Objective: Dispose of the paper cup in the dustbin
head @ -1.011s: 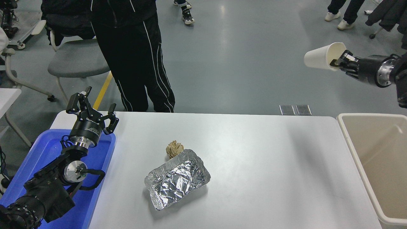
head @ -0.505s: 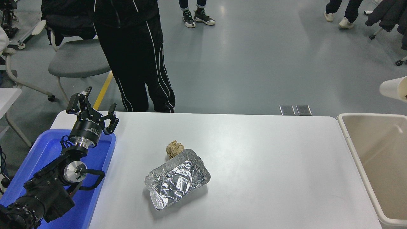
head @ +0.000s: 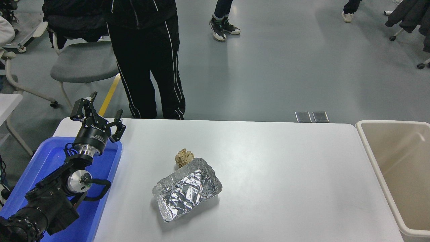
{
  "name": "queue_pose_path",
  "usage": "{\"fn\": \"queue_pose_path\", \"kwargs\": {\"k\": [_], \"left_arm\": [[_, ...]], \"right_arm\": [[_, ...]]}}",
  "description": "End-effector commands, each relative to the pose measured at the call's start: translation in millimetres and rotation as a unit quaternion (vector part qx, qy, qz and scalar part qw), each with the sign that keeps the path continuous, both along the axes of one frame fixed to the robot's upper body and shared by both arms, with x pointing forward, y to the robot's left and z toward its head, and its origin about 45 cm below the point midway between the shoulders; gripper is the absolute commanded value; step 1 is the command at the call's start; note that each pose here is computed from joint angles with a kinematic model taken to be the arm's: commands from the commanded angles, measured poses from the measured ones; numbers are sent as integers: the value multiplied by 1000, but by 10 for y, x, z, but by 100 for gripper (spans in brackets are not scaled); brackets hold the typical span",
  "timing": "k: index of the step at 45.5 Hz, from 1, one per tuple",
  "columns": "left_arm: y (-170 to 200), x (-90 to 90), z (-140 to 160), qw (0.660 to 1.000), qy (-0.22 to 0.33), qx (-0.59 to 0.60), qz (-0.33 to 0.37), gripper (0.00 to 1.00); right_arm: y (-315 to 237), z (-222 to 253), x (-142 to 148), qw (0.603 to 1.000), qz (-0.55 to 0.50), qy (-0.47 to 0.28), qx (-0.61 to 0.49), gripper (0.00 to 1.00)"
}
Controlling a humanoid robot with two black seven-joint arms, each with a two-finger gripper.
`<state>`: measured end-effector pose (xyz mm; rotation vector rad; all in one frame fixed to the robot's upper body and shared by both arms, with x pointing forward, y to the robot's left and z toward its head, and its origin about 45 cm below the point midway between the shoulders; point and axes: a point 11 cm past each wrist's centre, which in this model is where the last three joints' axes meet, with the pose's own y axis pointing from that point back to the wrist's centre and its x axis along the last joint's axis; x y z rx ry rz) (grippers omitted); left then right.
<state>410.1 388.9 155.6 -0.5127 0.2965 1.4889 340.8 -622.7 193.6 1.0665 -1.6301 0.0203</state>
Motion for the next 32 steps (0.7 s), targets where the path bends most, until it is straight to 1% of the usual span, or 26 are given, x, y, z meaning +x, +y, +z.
{"fn": "queue_pose_path", "kwargs": {"k": [1,10,27,28,29,31,32], "left_arm": [[0,0,0,1000,0,0,0,100],[0,0,0,1000,0,0,0,100],[0,0,0,1000,0,0,0,100],[0,0,0,1000,0,0,0,100],[0,0,0,1000,0,0,0,100],[0,0,0,1000,0,0,0,100],[0,0,0,1000,0,0,0,100]], "right_arm": [[363,-635,-127,999,-3,37,19,0],[624,-941,-167,998,0,41,39,0],[617,-938,-171,999,-3,35,39,0],[615,-935,-169,999,-2,35,37,5],[605,-919,-162,999,-3,33,33,13],[605,-905,-147,999,-2,30,27,31],[602,-896,-139,999,-2,28,25,42]]}}
